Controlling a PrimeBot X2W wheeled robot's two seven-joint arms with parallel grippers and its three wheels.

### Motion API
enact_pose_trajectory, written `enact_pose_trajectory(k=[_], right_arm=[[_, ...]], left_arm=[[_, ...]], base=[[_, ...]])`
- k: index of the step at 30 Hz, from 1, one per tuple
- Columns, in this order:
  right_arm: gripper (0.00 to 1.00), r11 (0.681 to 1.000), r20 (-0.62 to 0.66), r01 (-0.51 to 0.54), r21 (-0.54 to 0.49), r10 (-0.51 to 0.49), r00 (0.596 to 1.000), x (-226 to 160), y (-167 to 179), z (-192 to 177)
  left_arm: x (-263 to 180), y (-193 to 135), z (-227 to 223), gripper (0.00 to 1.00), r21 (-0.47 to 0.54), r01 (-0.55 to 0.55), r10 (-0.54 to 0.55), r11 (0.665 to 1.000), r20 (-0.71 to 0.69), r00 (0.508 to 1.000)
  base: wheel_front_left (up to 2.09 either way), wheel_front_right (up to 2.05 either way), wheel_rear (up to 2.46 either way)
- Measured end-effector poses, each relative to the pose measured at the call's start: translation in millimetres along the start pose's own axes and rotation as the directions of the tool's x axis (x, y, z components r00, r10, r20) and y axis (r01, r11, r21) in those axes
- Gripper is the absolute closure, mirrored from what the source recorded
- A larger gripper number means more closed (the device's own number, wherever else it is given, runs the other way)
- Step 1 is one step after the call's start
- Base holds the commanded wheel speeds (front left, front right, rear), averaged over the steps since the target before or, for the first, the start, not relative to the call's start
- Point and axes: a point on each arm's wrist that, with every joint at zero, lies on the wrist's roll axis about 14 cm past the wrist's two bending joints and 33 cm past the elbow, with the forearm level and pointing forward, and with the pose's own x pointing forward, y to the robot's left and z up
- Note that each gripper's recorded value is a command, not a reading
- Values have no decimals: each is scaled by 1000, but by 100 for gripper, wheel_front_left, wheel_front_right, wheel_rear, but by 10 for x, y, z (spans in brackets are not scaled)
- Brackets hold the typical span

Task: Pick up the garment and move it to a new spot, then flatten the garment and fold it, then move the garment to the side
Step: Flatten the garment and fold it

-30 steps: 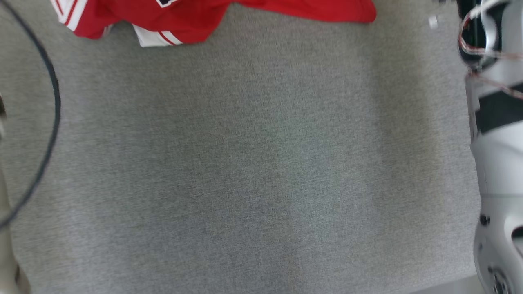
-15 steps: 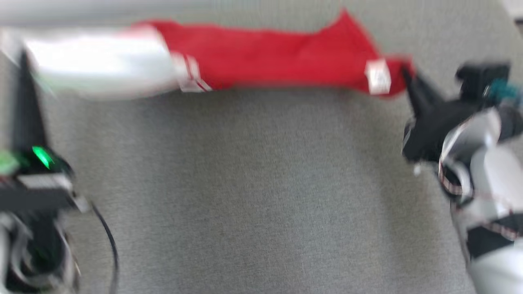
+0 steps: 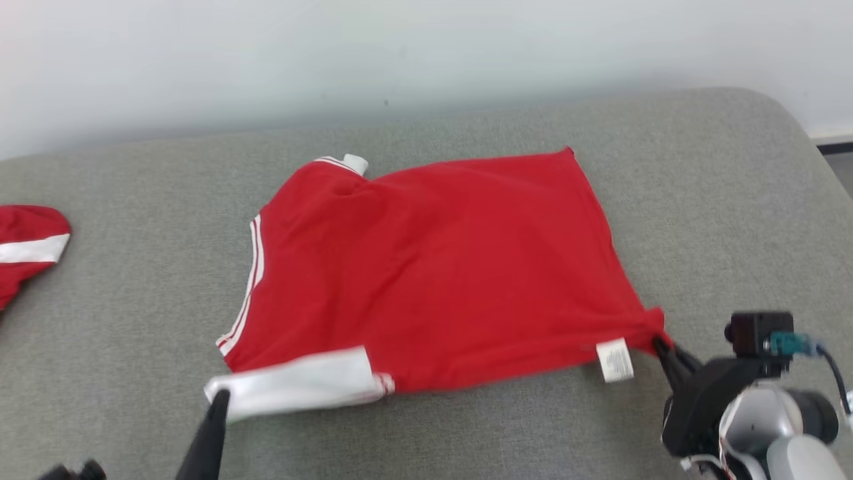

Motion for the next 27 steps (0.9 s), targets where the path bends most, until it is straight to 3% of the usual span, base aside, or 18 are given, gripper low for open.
enact_pose_trajectory(k=[8,19,27], right_arm=[[100,1000,-104,2,25,1,995,-218,60,-424],[100,993,-207,111,37,-101,973,-446,-219,-755],[100,987,-297,156,37,-138,945,-666,-340,-940]], left_arm=[[-536,419,-374,100,-27,-169,163,985,-154,975],[-924,535,-771,100,-100,-252,211,963,-309,928],[-1141,678,-893,100,-72,-310,258,948,-398,880]], base=[[0,0,0],[0,0,0],[0,0,0]])
